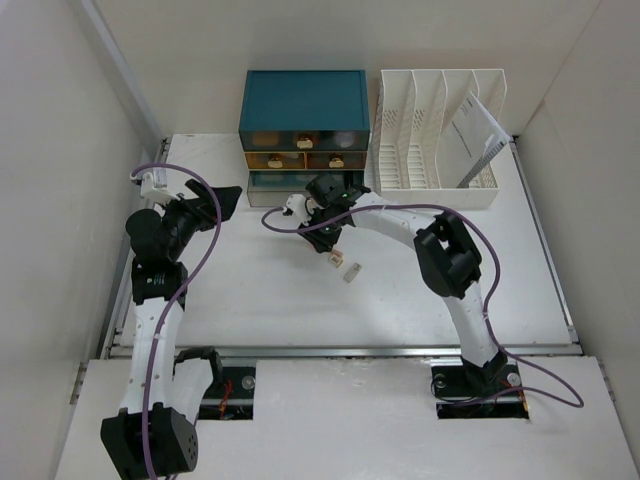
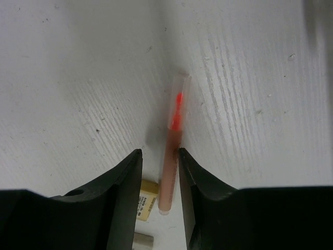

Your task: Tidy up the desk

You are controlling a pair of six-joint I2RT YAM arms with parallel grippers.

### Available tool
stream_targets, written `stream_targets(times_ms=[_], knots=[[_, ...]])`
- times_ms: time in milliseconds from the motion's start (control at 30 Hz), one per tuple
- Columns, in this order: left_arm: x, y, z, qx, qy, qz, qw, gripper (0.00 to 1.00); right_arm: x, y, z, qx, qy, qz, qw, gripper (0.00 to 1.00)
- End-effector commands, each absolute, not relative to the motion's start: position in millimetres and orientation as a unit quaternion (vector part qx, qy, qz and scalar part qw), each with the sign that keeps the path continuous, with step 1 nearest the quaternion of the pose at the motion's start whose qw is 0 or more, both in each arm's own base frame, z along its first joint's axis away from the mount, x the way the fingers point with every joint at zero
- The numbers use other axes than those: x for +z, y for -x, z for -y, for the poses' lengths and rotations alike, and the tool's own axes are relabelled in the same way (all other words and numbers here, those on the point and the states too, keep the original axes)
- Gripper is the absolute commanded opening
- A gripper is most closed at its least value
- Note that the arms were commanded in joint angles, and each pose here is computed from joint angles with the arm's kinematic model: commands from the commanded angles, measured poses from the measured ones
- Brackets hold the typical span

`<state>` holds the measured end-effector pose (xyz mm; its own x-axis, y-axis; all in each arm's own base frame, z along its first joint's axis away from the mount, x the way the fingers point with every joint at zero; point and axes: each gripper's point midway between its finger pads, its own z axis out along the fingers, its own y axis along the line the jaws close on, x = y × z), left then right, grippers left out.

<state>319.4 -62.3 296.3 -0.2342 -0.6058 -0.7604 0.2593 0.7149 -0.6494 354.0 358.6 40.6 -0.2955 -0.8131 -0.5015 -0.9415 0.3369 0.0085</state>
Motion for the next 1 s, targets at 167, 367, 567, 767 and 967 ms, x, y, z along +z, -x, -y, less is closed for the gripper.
stream_targets(times_ms=[167,367,567,767,967], knots=[[311,-315,64,-0.36,0.101,-0.682,0.629,1.0,49,-367,-370,0.148,0.556,-0.782,0.24,0.4],[311,-315,64,-0.36,0.101,-0.682,0.629,1.0,39,-365,-367,0.145,0.561,-0.783,0.228,0.4],[311,-315,64,-0.36,0.101,-0.682,0.629,1.0,29,-364,-366,0.143,0.565,-0.783,0.22,0.35],[311,-315,64,-0.36,0.101,-0.682,0.629,1.0,35,-365,-367,0.144,0.564,-0.781,0.225,0.15],[311,-315,64,-0.36,0.101,-0.682,0.629,1.0,95,-390,-371,0.114,0.556,-0.767,0.298,0.12]])
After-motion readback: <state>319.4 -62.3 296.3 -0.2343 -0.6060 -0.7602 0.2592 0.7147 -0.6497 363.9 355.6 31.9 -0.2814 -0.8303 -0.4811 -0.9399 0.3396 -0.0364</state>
